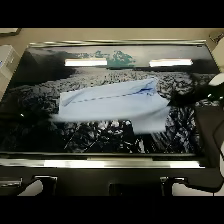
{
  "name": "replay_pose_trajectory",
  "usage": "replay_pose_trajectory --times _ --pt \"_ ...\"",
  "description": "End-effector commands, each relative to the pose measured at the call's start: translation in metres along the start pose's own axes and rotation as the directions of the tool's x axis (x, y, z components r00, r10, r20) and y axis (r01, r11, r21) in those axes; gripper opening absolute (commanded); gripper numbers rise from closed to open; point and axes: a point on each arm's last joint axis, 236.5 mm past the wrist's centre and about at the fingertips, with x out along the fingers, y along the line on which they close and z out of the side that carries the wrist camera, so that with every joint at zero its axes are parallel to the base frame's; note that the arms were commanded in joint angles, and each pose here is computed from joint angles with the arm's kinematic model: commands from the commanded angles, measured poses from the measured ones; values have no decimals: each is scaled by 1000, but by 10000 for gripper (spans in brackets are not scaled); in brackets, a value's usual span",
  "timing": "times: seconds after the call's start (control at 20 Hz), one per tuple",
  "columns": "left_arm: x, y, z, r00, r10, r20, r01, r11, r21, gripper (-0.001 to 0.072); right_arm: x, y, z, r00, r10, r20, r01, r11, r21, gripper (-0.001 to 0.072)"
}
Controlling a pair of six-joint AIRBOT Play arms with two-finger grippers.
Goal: Fold the clothes and pants, and hang the long-sleeved shirts on hangers.
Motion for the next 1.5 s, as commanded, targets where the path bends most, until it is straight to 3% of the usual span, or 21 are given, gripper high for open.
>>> replay_pose_trajectory --times 0.0,0.15,0.25,0.5,0.7,0.85,1.0,1.1,1.2,1.25,1.35,1.45 --pt "-136 -101 115 893 -17 449 -127 949 288 20 -190 77 93 816 -8 579 147 970 -194 43" --pt "-293 -225 144 612 -178 770 -279 863 421 21 -360 153 81 472 85 877 289 926 -245 43" --pt "-360 -283 119 468 -279 839 -359 807 469 21 -424 182 38 323 120 939 351 906 -237 43" --pt "-432 -352 32 293 -410 864 -424 754 501 20 -502 219 -59 122 158 980 407 892 -195 43" --pt "-486 -376 -18 100 -453 886 -520 735 435 19 -539 222 -102 -9 139 990 407 905 -124 43" --pt "-478 -363 -19 135 -390 911 -523 753 400 19 -546 220 -112 -33 122 992 409 907 -98 43" --pt "-431 -332 -1 321 -283 904 -486 770 413 19 -523 202 -102 60 50 997 374 925 -69 43" --pt "-376 -290 21 507 -164 846 -435 799 416 19 -468 175 -83 279 -43 959 323 945 -52 43" --pt "-302 -229 39 711 -27 702 -349 853 387 19 -366 132 -69 645 -158 748 288 957 -46 42" --pt "-263 -199 44 792 18 610 -299 883 362 18 -306 106 -70 809 -205 551 256 967 -17 42" --pt "-176 -137 46 903 74 423 -205 939 275 18 -206 75 -66 958 -176 226 178 984 14 41" --pt "-96 -73 38 948 137 287 -188 969 158 18 -102 50 -53 984 -173 51 173 985 6 41"
